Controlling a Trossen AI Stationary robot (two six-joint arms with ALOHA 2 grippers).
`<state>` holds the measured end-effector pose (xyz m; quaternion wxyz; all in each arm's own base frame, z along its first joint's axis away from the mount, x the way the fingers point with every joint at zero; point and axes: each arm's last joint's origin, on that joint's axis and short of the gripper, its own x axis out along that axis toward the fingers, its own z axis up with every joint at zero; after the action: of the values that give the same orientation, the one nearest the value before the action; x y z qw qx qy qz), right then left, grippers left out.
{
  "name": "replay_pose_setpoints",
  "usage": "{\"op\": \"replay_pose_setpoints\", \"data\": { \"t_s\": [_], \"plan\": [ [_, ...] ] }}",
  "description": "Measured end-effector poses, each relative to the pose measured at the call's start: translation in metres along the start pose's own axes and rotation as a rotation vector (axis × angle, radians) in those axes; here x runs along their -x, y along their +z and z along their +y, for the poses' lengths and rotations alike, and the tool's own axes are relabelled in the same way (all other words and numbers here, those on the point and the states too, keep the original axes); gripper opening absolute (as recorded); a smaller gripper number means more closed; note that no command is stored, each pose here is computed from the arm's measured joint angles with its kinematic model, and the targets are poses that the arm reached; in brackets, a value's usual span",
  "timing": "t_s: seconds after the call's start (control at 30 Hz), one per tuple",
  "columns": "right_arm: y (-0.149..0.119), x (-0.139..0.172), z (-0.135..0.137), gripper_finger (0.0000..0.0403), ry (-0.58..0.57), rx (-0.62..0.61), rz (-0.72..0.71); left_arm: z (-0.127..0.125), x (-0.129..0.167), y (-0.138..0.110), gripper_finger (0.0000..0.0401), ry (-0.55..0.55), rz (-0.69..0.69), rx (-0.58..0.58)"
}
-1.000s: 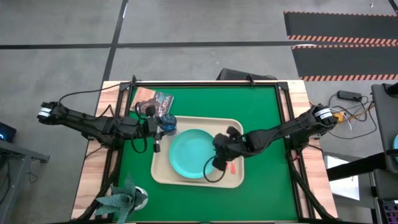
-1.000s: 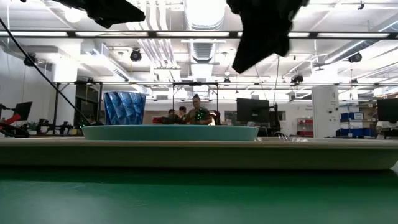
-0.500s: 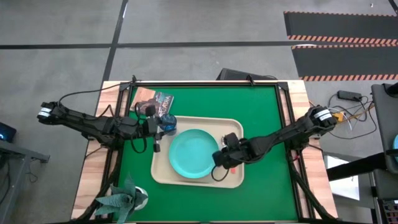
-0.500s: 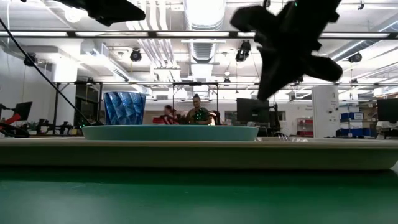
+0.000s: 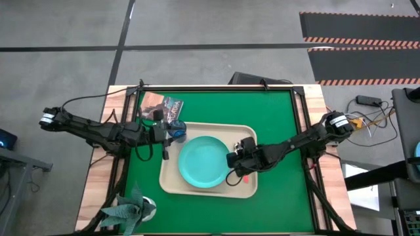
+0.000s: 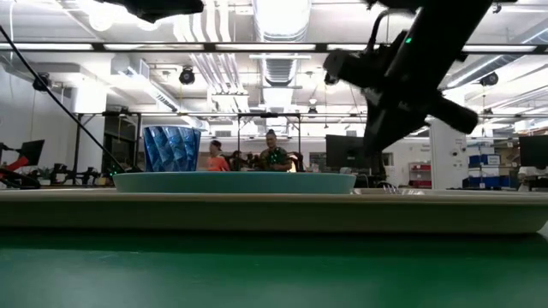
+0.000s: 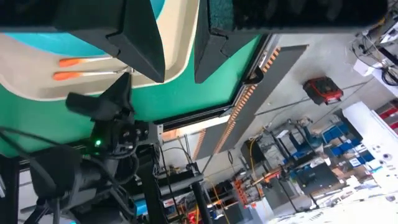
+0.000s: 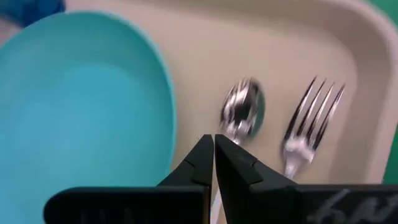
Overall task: Pick and place plate/cup/fork/spoon on tray
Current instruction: Adjust the utensils on the white tray
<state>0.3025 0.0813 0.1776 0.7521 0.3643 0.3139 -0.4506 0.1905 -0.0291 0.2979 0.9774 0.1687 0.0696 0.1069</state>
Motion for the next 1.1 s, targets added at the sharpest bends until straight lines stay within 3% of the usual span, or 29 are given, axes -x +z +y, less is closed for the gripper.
{"op": "replay_pose_setpoints", "data": {
  "t_s": [0.27,0.43,1.1],
  "plan": [
    [0.027,-0.041,0.012,0.0008,-0.104,0.027,-0.062,0.0,-0.001,0.001,0.0073,0.006,-0.015,-0.033],
    [0.041,-0.046,0.014,0.0008,-0.102,0.022,-0.026,-0.003,-0.003,-0.004,0.0073,-0.007,0.025,-0.053],
    [0.032,-0.051,0.014,0.0008,-0.107,-0.034,-0.007,-0.003,-0.004,-0.004,0.0073,-0.007,0.024,-0.054]
  ]
}}
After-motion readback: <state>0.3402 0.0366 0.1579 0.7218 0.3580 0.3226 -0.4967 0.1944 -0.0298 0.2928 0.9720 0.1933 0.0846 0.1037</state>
